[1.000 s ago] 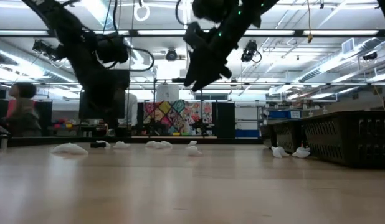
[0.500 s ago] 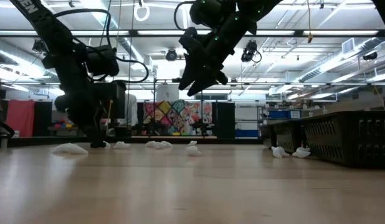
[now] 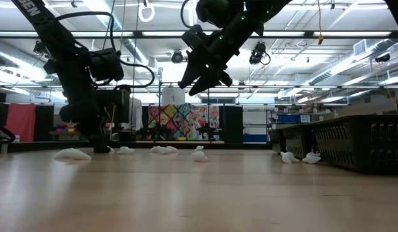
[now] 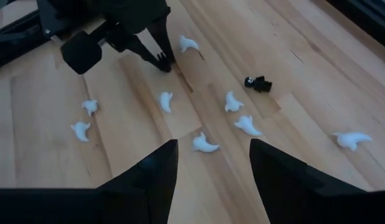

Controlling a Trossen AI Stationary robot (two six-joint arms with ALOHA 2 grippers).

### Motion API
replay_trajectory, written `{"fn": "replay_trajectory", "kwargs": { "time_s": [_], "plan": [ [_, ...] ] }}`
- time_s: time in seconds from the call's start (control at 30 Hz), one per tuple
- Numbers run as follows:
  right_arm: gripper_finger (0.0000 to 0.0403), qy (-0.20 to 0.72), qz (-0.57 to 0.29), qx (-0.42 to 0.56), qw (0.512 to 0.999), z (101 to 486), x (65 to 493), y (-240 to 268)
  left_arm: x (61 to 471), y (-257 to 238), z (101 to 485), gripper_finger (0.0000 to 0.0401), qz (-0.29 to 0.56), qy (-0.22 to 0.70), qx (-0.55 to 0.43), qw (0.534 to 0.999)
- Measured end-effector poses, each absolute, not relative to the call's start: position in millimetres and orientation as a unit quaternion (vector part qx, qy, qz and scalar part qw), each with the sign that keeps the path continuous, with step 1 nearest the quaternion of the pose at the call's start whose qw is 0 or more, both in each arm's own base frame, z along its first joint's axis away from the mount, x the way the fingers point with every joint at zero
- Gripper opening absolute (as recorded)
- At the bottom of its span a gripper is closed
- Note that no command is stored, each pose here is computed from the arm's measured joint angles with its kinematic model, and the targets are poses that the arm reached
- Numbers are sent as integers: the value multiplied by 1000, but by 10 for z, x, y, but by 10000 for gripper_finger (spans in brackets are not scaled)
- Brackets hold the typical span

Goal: Sort Halloween decoration
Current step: Put the black ghost toy into the bottom black bin

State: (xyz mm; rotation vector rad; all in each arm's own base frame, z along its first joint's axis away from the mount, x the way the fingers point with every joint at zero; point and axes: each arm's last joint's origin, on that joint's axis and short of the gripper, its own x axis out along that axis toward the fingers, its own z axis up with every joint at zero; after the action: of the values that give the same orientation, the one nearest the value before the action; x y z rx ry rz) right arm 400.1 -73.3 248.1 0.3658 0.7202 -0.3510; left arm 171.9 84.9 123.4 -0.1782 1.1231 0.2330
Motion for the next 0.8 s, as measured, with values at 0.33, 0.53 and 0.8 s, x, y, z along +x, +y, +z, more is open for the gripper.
{"fn": "replay_trajectory", "kwargs": {
  "time_s": [0.33, 0.53, 0.8],
  "plan": [
    [203, 361, -152, 166, 905, 2531, 3944, -746, 1828, 822, 1373, 14, 98, 514, -117, 844],
    [203, 385, -159, 156, 896, 2638, 3796, -787, 1932, 870, 1506, 14, 98, 484, -115, 862],
    [203, 383, -183, 175, 888, 2847, 3586, -881, 2143, 818, 1646, 15, 47, 383, -153, 910]
  ]
}}
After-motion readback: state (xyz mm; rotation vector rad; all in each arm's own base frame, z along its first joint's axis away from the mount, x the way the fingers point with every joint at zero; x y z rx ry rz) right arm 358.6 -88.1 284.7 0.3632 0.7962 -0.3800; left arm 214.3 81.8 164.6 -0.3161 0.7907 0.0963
